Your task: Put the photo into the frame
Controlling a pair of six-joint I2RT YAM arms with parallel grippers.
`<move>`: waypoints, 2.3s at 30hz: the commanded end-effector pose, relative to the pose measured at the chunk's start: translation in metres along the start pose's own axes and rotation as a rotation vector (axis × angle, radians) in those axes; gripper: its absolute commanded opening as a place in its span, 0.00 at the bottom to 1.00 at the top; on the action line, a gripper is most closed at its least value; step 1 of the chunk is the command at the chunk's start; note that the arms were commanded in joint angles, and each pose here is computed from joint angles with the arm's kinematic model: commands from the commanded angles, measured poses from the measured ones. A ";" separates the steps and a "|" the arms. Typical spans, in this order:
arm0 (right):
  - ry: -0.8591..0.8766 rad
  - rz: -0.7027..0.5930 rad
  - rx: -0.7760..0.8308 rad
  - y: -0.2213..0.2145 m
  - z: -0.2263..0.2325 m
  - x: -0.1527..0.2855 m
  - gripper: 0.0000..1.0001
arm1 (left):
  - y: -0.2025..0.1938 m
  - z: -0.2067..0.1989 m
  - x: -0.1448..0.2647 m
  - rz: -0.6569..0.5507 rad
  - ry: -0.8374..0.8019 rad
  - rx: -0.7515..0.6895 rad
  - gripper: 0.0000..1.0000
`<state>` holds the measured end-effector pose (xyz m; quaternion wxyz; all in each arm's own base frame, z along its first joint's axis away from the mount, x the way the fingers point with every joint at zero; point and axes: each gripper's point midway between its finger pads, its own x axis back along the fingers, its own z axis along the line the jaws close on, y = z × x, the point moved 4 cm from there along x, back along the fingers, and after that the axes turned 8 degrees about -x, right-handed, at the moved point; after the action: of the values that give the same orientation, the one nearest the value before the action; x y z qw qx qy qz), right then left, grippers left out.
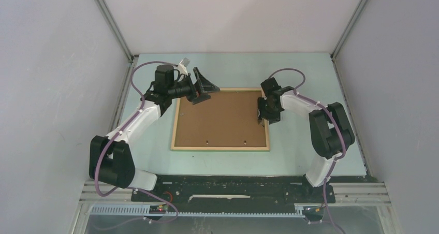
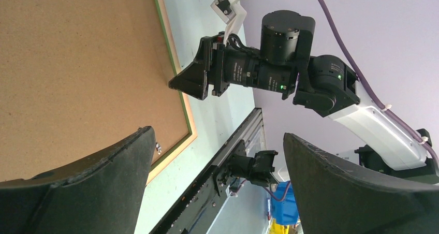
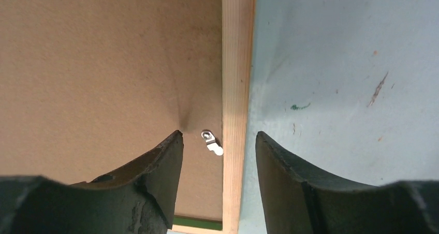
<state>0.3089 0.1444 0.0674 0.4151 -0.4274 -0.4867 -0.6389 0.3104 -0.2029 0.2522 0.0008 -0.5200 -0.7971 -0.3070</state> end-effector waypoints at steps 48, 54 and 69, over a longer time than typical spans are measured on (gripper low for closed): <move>0.122 0.105 -0.868 -0.077 0.023 0.033 0.53 | -0.007 0.006 -0.003 0.024 -0.001 -0.002 1.00; 0.083 0.104 -0.936 -0.081 0.020 0.019 0.50 | -0.007 0.003 -0.002 0.022 -0.011 -0.005 1.00; -0.036 -0.007 -0.880 -0.062 -0.021 -0.016 0.13 | -0.006 -0.003 0.000 0.018 -0.033 -0.007 1.00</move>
<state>0.2417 0.1705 0.0556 0.2131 -0.5750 -0.0923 -0.7845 0.3135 -0.2056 0.2393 0.0190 -0.5299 -0.7944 -0.2965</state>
